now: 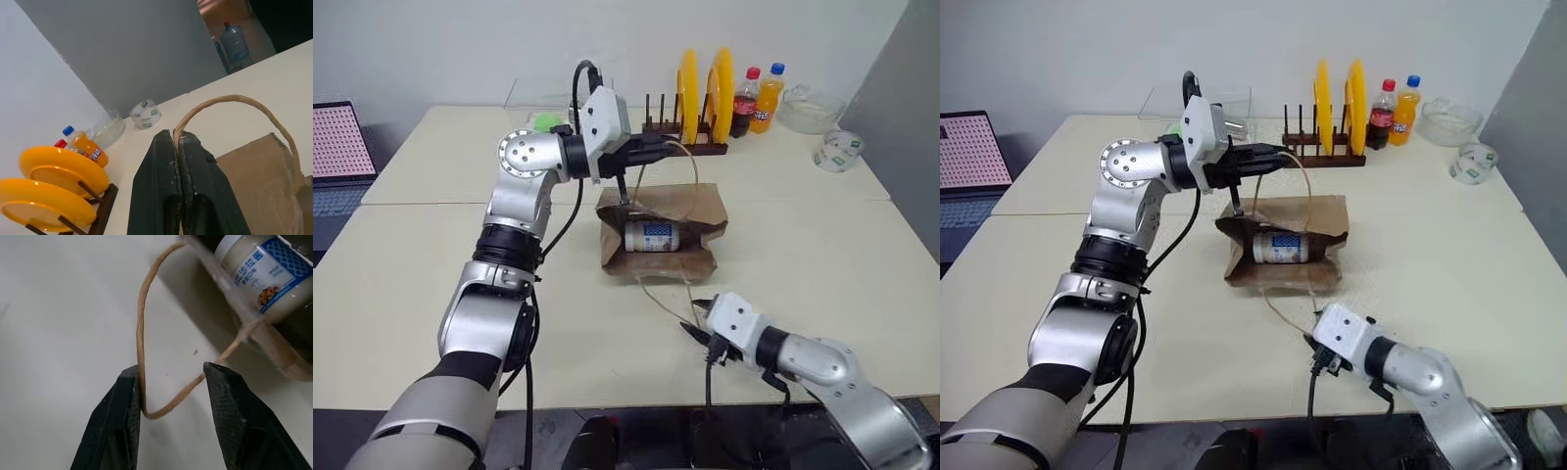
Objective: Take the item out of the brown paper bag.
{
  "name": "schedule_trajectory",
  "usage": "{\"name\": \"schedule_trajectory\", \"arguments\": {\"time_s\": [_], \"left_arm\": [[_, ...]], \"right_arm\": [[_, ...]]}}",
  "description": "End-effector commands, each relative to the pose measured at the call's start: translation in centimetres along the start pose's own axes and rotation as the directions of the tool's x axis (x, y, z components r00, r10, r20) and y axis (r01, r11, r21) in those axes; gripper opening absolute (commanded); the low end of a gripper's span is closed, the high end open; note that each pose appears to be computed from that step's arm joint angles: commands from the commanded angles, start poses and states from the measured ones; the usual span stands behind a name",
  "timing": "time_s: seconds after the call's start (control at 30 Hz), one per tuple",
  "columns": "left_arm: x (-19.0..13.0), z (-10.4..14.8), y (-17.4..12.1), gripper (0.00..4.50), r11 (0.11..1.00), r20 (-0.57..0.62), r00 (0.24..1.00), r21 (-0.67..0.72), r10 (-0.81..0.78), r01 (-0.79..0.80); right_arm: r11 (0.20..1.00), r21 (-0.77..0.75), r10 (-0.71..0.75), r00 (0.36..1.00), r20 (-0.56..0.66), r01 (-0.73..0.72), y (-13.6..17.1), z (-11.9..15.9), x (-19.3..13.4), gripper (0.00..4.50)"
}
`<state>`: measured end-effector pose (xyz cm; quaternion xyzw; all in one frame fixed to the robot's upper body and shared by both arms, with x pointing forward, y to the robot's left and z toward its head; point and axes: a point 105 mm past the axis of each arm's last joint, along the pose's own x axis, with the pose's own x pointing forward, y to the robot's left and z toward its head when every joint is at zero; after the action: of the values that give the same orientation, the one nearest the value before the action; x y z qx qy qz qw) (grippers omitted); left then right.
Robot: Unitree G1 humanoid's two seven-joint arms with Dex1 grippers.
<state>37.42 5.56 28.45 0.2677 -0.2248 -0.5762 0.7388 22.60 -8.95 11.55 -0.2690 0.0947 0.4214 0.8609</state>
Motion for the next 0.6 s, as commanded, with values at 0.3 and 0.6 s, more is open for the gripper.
{"name": "schedule_trajectory", "arguments": {"time_s": [0.3,0.6], "left_arm": [[0.4,1.8,0.1,0.00,0.999,0.040,0.999,0.041,-0.019,0.018],[0.4,2.4,1.0,0.00,0.998,0.039,0.999,0.068,0.003,-0.005]], "right_arm": [[0.996,0.076,0.028,0.974,0.223,-0.046,-1.9,6.4,-1.5,2.02],[0.994,0.035,-0.107,0.984,0.142,0.104,-5.6,6.9,4.9,3.71]]}}
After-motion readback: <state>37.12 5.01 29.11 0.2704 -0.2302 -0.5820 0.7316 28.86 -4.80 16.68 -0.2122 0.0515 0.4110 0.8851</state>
